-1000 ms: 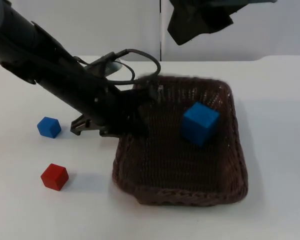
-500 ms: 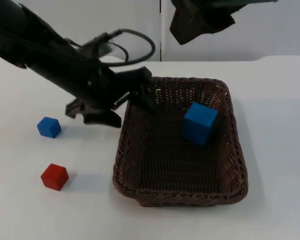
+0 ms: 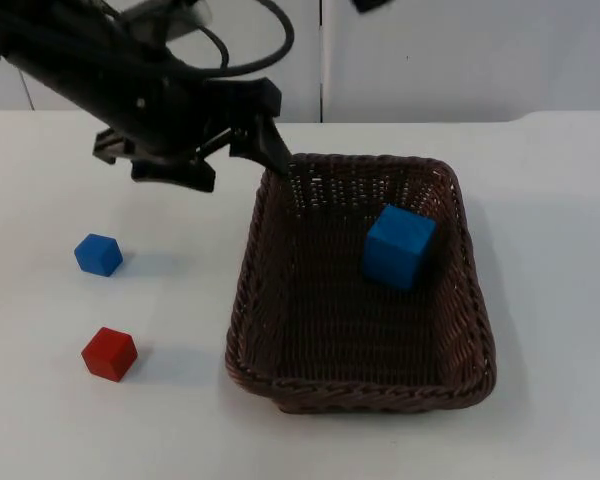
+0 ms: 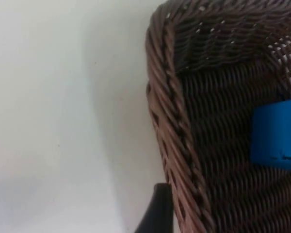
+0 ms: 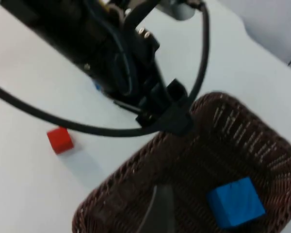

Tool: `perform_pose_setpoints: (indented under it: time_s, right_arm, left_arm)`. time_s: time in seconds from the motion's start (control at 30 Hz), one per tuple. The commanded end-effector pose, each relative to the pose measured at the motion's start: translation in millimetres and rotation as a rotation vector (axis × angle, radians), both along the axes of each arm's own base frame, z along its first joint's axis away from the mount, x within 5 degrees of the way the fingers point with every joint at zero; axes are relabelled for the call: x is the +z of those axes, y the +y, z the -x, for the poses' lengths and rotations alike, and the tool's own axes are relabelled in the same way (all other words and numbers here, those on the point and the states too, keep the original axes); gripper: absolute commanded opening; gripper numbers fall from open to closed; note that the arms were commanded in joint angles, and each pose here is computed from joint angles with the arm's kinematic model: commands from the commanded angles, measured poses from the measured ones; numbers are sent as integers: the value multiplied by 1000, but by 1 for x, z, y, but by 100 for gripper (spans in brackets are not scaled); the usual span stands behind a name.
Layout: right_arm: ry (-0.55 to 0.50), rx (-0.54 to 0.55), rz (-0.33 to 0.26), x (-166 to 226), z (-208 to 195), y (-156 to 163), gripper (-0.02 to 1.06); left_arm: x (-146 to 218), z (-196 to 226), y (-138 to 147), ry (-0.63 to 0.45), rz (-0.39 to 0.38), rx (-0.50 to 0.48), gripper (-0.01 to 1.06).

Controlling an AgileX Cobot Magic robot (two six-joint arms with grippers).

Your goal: Pick up the basket with the left hand and place the largest block into the basket with the right hand.

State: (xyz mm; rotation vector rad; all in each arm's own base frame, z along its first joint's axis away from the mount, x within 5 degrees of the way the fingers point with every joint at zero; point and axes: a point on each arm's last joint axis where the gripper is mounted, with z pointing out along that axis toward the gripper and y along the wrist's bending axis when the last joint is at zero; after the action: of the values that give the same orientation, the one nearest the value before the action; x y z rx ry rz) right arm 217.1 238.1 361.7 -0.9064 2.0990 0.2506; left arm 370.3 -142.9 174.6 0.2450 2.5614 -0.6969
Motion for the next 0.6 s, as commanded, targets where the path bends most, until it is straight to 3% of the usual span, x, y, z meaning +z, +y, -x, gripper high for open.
perform_pose_setpoints:
  time_s: [0.0, 0.57]
  right_arm:
    - [-43, 4, -63, 10, 10, -11, 69]
    - [-117, 23, -157, 14, 61, -71, 69]
  left_arm:
    - [15, 9, 3, -23, -1, -13, 75]
    - [68, 66, 23, -166, -15, -5, 75]
